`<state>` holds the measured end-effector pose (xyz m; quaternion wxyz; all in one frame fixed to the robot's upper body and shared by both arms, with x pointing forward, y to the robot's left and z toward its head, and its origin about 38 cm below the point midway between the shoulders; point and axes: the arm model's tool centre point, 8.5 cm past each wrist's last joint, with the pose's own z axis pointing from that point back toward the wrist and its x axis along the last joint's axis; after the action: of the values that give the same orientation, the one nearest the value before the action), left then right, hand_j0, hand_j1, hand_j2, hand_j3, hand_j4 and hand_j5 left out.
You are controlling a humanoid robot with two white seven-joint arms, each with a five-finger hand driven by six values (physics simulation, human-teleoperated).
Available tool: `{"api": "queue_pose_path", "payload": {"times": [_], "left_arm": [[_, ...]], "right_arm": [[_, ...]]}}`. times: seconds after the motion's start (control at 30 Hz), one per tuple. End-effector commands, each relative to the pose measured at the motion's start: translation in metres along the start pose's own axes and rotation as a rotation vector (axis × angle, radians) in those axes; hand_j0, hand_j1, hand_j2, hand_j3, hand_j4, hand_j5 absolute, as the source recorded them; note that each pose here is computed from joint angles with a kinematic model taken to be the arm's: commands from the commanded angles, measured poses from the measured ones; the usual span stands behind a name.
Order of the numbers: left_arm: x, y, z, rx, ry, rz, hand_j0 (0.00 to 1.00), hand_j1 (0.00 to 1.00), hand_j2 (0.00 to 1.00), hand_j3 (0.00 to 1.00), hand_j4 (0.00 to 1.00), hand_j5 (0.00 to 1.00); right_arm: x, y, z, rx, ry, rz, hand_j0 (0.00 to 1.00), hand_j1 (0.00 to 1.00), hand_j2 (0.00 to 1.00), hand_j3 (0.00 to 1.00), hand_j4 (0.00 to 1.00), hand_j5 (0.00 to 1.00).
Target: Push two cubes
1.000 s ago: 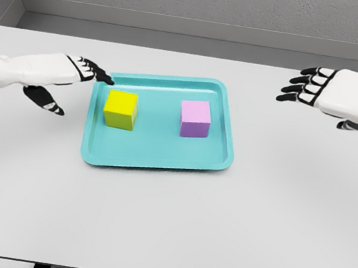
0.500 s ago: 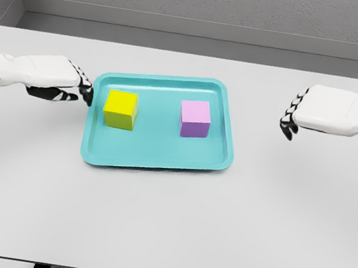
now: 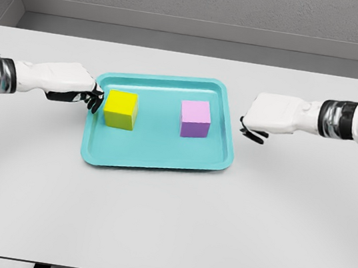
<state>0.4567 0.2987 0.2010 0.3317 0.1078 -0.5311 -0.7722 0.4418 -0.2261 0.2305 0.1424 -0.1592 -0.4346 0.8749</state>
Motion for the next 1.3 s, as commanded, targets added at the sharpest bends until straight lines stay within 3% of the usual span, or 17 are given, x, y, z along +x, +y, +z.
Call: {"api": "queue_pose_path", "payload": {"times": [0.0, 0.17, 0.27, 0.33, 0.63, 0.7, 0.8, 1.0, 1.27], "left_arm": [[0.000, 0.000, -0.001, 0.004, -0.002, 0.006, 0.26, 0.26, 0.26, 0.26, 0.26, 0.26], [0.016, 0.001, -0.026, 0.030, -0.061, 0.019, 0.26, 0.26, 0.26, 0.26, 0.26, 0.26], [0.018, -0.002, -0.030, 0.017, -0.070, 0.020, 0.26, 0.26, 0.26, 0.26, 0.26, 0.26], [0.021, -0.002, -0.034, 0.021, -0.079, 0.022, 0.26, 0.26, 0.26, 0.26, 0.26, 0.26], [-0.009, 0.025, 0.017, 0.060, 0.037, -0.020, 0.26, 0.26, 0.26, 0.26, 0.26, 0.26], [-0.018, 0.013, 0.014, 0.041, 0.054, 0.018, 0.26, 0.26, 0.26, 0.26, 0.26, 0.26], [-0.014, 0.008, -0.011, 0.024, 0.049, 0.012, 0.26, 0.26, 0.26, 0.26, 0.26, 0.26], [-0.019, -0.001, -0.018, 0.008, 0.060, 0.033, 0.22, 0.22, 0.22, 0.22, 0.22, 0.22], [-0.003, -0.007, -0.047, -0.013, 0.019, 0.012, 0.20, 0.20, 0.20, 0.20, 0.20, 0.20]], "right_arm": [[-0.001, 0.007, -0.014, 0.024, -0.002, -0.010, 0.01, 0.01, 0.01, 0.01, 0.01, 0.01], [0.008, 0.002, -0.029, 0.038, -0.042, 0.011, 0.01, 0.01, 0.01, 0.01, 0.01, 0.01], [-0.002, 0.002, -0.038, 0.041, -0.027, -0.016, 0.01, 0.01, 0.01, 0.01, 0.01, 0.01], [0.000, 0.001, -0.051, 0.050, -0.046, -0.023, 0.01, 0.01, 0.01, 0.01, 0.01, 0.01], [-0.013, 0.013, -0.070, 0.102, -0.017, -0.060, 0.01, 0.01, 0.01, 0.01, 0.01, 0.01], [-0.014, 0.011, -0.072, 0.101, -0.016, -0.059, 0.01, 0.01, 0.01, 0.01, 0.01, 0.01], [-0.011, 0.010, -0.081, 0.110, -0.028, -0.059, 0.01, 0.01, 0.01, 0.01, 0.01, 0.01], [-0.008, 0.006, -0.087, 0.111, -0.040, -0.048, 0.01, 0.01, 0.01, 0.01, 0.01, 0.01], [0.009, -0.008, -0.106, 0.098, -0.091, -0.018, 0.01, 0.01, 0.01, 0.01, 0.01, 0.01]]}}
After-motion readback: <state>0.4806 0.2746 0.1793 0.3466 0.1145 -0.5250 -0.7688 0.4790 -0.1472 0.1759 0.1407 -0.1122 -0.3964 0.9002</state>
